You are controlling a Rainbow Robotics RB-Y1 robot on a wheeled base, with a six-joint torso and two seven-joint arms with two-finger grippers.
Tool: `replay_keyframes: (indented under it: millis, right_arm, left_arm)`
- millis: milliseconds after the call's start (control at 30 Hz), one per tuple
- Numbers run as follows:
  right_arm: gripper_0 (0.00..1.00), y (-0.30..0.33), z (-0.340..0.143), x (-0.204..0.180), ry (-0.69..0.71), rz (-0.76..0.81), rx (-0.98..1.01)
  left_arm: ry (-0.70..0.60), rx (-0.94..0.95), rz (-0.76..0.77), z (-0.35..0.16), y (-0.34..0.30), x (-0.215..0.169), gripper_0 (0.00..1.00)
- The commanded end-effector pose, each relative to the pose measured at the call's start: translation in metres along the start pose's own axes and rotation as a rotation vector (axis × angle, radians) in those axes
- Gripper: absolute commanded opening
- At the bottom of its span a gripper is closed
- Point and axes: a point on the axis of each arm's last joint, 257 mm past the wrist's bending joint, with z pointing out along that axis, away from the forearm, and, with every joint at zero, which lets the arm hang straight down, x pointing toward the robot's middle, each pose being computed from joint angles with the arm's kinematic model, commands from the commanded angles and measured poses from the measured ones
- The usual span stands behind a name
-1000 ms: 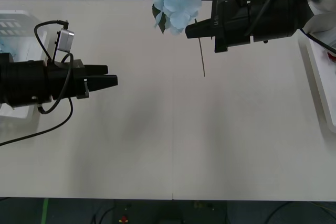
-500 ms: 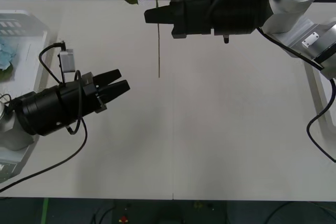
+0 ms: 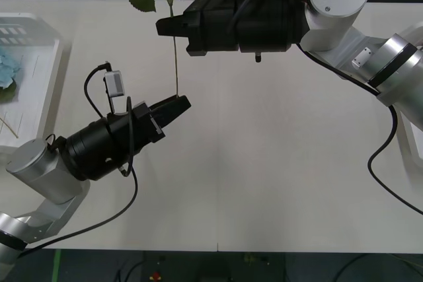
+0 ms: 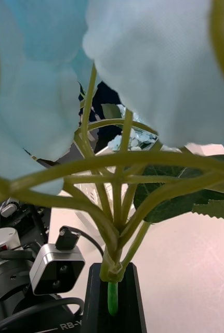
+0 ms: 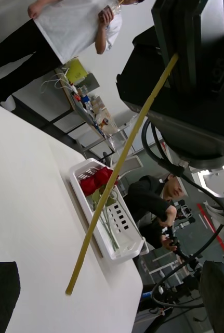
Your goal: Put the red flowers into the right box and the blue flowers into the left box
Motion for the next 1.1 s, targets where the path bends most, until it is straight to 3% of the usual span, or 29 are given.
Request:
replay_keyframes:
  millis: [33, 100, 200, 267, 333, 933, 967, 1000, 1100]
  right_arm:
    - [0.00, 0.032, 0.018, -0.019, 0.017, -0.067, -0.062]
    - [0.00, 0.033, 0.019, -0.017, 0.024, -0.067, -0.064]
    - [0.00, 0.032, 0.019, -0.016, 0.024, -0.061, -0.064]
    - [0.00, 0.033, 0.019, -0.016, 0.025, -0.059, -0.065]
    - [0.00, 0.032, 0.019, -0.016, 0.024, -0.058, -0.064]
    - [0.00, 0.030, 0.017, -0.017, 0.024, -0.045, -0.056]
    - [0.07, 0.029, 0.016, -0.017, 0.025, -0.046, -0.054]
    - [0.28, 0.029, 0.016, -0.017, 0.025, -0.044, -0.054]
    - [0.59, 0.026, 0.015, -0.019, 0.018, -0.044, -0.043]
  left_arm:
    - [-0.042, 0.035, 0.079, 0.027, -0.016, -0.022, 1.00]
    - [-0.057, 0.021, 0.089, 0.032, -0.013, -0.029, 0.98]
    - [-0.076, 0.002, 0.098, 0.037, -0.010, -0.038, 0.82]
    - [-0.081, 0.001, 0.104, 0.040, -0.011, -0.042, 0.53]
    - [-0.082, -0.002, 0.104, 0.040, -0.010, -0.043, 0.02]
    - [-0.054, -0.025, 0.141, 0.038, -0.003, -0.035, 0.00]
    - [-0.054, -0.023, 0.141, 0.039, -0.004, -0.035, 0.00]
    - [-0.054, -0.023, 0.141, 0.039, -0.004, -0.035, 0.00]
    - [-0.054, -0.024, 0.139, 0.038, -0.003, -0.035, 0.00]
